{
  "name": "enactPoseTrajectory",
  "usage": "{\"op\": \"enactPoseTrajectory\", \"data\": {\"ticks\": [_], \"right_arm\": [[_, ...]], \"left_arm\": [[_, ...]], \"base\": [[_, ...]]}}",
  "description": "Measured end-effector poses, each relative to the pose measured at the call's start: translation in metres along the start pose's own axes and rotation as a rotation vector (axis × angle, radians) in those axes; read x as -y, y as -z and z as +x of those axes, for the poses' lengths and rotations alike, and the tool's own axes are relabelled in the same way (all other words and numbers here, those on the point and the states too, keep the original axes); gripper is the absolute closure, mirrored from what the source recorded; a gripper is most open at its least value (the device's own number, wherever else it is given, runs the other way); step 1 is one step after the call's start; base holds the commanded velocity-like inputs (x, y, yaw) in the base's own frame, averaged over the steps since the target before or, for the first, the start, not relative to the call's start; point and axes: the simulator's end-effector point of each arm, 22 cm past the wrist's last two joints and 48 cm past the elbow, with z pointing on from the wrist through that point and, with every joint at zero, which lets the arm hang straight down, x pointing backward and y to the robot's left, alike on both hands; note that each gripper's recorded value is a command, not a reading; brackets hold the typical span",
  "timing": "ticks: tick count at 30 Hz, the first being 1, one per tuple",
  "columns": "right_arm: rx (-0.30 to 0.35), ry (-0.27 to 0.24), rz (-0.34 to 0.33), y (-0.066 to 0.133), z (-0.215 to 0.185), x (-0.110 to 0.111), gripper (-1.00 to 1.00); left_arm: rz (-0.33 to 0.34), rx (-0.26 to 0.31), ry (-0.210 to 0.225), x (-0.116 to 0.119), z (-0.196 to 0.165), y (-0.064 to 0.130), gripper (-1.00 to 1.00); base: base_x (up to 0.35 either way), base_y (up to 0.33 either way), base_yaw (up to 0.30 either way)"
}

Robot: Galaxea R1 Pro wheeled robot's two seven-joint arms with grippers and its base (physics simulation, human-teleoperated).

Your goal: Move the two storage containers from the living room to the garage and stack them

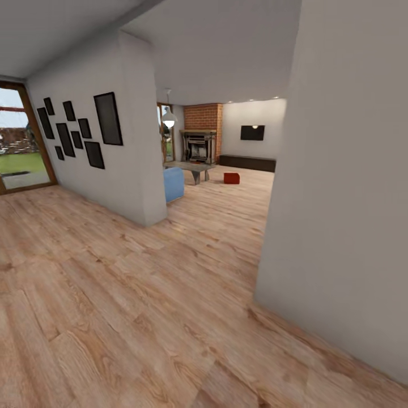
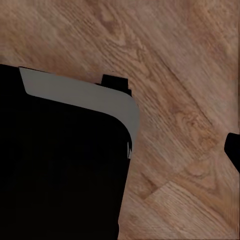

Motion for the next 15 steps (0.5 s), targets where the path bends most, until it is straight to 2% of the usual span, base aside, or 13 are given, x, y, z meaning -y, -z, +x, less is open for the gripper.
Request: {"op": "enactPoseTrajectory", "data": {"ticks": [12, 15], "right_arm": [[0.000, 0.001, 0.000, 0.0000, 0.0001, 0.0000, -1.00], [0.000, 0.000, 0.000, 0.0000, -0.0001, 0.0000, -1.00]], "left_arm": [[0.000, 0.000, 0.000, -0.0002, 0.0000, 0.0000, -1.00], [0.000, 0.000, 0.000, -0.0003, 0.0000, 0.0000, -1.00]], "base": [[0.320, 0.000, 0.268], [0.321, 0.000, 0.157]]}}
